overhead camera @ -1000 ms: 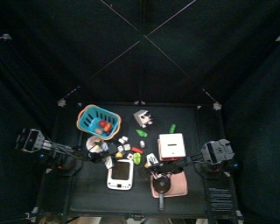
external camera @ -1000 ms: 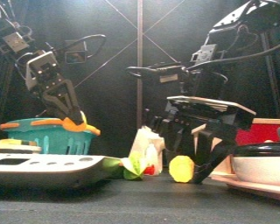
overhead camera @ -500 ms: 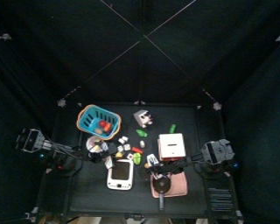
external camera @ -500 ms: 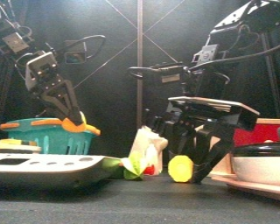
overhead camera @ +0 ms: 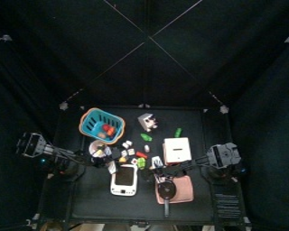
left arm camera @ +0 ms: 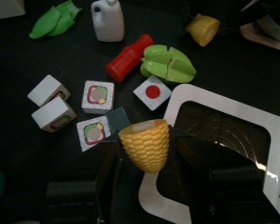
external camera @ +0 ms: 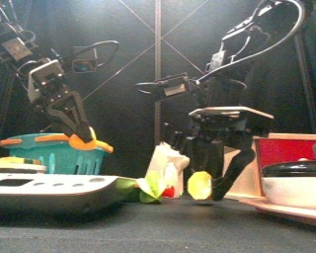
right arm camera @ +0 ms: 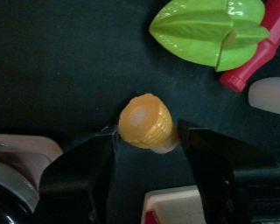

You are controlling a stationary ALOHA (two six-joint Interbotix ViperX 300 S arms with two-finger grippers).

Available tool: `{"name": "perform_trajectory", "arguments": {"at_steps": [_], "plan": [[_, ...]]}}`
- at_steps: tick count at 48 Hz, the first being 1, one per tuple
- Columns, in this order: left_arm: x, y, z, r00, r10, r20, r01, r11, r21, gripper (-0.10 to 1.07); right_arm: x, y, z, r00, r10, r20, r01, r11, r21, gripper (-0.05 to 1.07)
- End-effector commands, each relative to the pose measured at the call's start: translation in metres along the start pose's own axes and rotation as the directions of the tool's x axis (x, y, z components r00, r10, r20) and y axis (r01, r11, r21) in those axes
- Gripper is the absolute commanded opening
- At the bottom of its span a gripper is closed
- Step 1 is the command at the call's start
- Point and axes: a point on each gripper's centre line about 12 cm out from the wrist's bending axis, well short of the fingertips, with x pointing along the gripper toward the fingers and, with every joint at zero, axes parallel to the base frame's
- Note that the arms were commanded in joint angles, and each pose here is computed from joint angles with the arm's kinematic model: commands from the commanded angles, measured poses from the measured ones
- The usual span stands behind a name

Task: Grab corn top and corn bottom

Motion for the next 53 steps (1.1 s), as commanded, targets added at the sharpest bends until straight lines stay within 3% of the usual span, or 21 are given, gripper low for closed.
{"name": "perform_trajectory", "arguments": {"at_steps": [1, 7, 23, 42, 53], "plan": [[-0.003, -0.001, 0.007, 1.000, -0.005, 0.022, 0.005, 1.000, -0.007, 0.73, -0.016, -0.008, 0.012, 0.997, 0.024, 0.072, -0.029, 0.997, 0.067, 0.60], [-0.003, -0.001, 0.006, 1.000, -0.006, 0.021, 0.006, 1.000, -0.005, 0.73, -0.017, -0.006, 0.017, 0.992, 0.040, 0.117, -0.050, 0.995, 0.082, 0.65], [-0.003, 0.000, 0.005, 1.000, -0.005, 0.018, 0.005, 1.000, -0.005, 0.73, -0.011, -0.004, 0.011, 0.994, 0.041, 0.097, -0.048, 0.997, 0.066, 0.97], [-0.002, 0.000, 0.004, 1.000, -0.001, 0.015, 0.001, 1.000, -0.004, 0.73, -0.015, -0.006, 0.001, 0.999, -0.002, 0.054, 0.002, 1.000, -0.002, 1.00], [-0.002, 0.003, 0.004, 1.000, 0.004, 0.014, -0.003, 1.000, -0.007, 0.73, -0.034, -0.010, 0.018, 0.992, -0.004, 0.126, 0.002, 1.000, 0.022, 1.00]]}}
